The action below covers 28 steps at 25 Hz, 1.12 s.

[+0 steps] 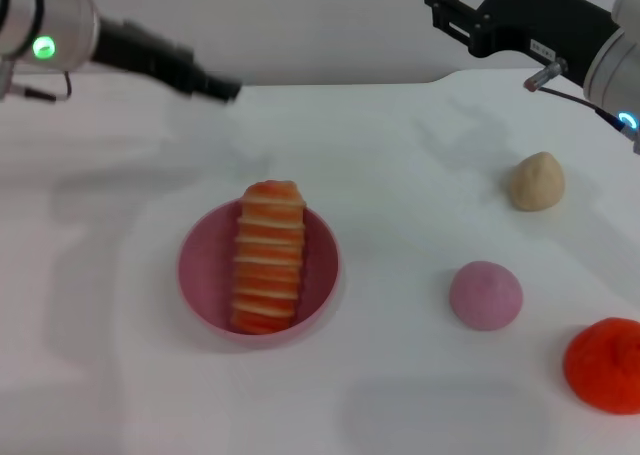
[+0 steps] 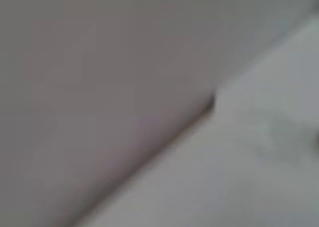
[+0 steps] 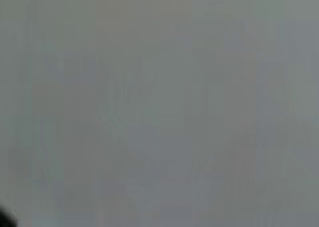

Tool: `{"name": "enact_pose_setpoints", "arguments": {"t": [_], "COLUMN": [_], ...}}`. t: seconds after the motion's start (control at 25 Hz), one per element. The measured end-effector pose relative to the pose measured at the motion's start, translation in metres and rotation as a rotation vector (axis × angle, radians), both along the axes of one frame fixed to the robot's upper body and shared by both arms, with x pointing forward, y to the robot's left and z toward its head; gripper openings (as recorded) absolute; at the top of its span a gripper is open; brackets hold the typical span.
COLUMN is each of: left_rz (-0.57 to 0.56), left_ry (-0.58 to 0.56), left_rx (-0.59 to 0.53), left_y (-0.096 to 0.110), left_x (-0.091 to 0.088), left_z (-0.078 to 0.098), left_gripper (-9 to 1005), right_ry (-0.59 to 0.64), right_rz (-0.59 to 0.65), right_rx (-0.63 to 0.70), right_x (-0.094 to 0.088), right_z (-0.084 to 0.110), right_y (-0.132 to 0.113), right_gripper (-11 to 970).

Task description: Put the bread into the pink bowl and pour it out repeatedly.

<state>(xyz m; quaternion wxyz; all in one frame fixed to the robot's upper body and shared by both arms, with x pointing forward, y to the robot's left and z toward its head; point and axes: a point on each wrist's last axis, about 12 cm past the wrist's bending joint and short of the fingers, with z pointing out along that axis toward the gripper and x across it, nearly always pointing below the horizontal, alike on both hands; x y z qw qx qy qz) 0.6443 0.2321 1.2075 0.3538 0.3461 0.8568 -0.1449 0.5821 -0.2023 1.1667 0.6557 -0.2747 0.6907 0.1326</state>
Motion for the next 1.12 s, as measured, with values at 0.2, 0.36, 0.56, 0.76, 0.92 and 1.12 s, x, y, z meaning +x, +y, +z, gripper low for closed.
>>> {"name": "enact_pose_setpoints", "arguments": {"t": [0.2,0.36,0.56,0.76,0.92,1.12], "left_rz": [0.047,0.074,0.165,0.268,0.368,0.452], "left_ry": [-0.224,-0.410,-0.625,-0.747,-0.817,-0.933], "left_rx": [-0.174,-0.327,-0.487,-0.579,-0.658,-0.689], "left_y": [0.010,0.021,0.035,0.048,0.059,0.067], "left_x": [-0.001,-0.010,-0.026,-0.033,-0.039,-0.054], "left_z": [0.022,0.021,0.010,-0.012,-0.039,-0.068], "left_gripper": [806,805,804,803,802,802], "right_ry": [0.005,-0.022,-0.123,-0.336,-0.422,-0.438], "right_rz": [-0.039,-0.082,-0.077,-0.112,-0.230,-0.415], "right_rx": [0.055,0.126,0.325,0.394,0.383,0.395], "right_x": [0.003,0.004,-0.002,-0.019,-0.029,-0.036], "right_z": [0.001,0.001,-0.008,-0.028,-0.046,-0.061], "right_y": [-0.012,-0.030,-0.064,-0.090,-0.105,-0.131], "right_gripper": [627,627,627,628,628,628]}}
